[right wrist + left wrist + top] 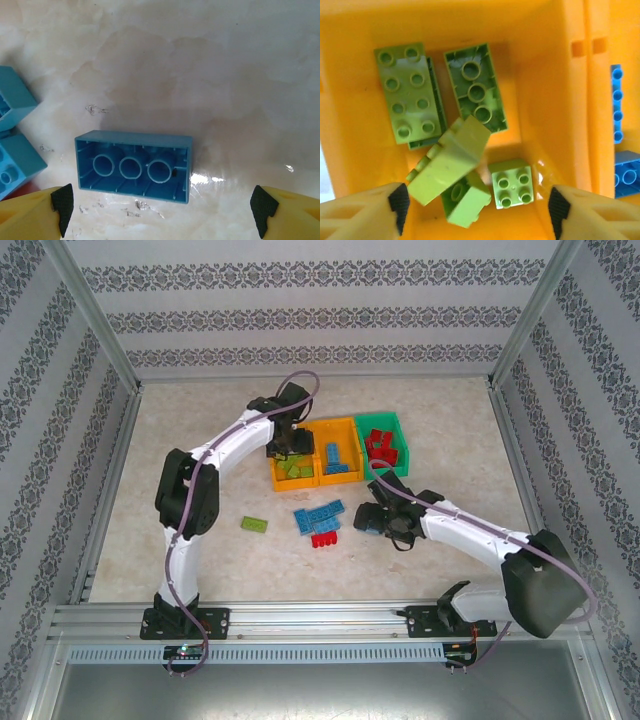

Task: Sort the legos into containers by color

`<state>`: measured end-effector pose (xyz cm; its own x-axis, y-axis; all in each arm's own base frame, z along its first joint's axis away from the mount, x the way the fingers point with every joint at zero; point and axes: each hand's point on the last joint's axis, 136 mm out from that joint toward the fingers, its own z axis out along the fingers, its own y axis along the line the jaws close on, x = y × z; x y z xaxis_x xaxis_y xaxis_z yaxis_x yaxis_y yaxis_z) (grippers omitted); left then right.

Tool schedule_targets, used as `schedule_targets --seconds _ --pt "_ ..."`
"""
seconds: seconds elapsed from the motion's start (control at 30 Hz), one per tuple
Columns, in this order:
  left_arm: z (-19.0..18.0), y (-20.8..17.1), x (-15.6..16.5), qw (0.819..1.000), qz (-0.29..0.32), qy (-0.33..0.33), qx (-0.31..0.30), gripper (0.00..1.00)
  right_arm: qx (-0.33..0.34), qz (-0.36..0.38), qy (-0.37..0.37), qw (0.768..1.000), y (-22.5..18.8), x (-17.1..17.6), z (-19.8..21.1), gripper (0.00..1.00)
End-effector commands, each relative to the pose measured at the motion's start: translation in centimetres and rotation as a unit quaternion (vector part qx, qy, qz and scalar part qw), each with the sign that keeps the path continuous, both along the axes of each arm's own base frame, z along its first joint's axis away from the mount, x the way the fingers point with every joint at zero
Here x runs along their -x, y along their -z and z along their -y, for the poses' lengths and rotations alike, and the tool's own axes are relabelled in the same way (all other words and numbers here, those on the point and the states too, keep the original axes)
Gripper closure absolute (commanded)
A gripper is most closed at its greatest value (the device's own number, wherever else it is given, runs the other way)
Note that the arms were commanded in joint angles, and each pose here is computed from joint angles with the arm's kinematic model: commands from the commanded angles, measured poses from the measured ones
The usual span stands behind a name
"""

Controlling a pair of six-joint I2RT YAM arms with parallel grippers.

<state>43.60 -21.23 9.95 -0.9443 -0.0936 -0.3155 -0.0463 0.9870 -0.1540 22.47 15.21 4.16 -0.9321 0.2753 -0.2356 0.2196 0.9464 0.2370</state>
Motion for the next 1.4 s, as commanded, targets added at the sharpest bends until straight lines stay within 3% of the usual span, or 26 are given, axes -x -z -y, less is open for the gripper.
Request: schedule_targets --seconds 0.0,0.13,0.53,0.8,1.37 --pt "-0.5 -4.0 -0.1 0.999 0.045 0.000 0.021 0.15 0.000 0.020 -0.001 1.000 -0.5 -1.4 -1.0 0.05" --pt "-0.8 -5.5 0.4 0.997 0.068 0.011 0.023 0.00 0.006 0.008 -0.011 1.000 0.0 -1.8 -1.7 0.04" --pt "-2.2 -7.9 2.3 0.989 0.140 0.032 0.030 0.00 0.040 -0.022 -0.010 0.999 2.3 -1.9 -1.4 0.07" --pt "-3.4 -9.3 3.2 0.982 0.186 0.029 0.026 0.00 0.063 -0.038 -0.004 0.997 3.2 -1.5 -0.6 0.14" --pt "-6.9 -8.0 6.4 0.983 0.183 0.000 -0.021 0.00 0.072 -0.018 -0.001 0.997 1.7 -2.1 -0.1 0.35"
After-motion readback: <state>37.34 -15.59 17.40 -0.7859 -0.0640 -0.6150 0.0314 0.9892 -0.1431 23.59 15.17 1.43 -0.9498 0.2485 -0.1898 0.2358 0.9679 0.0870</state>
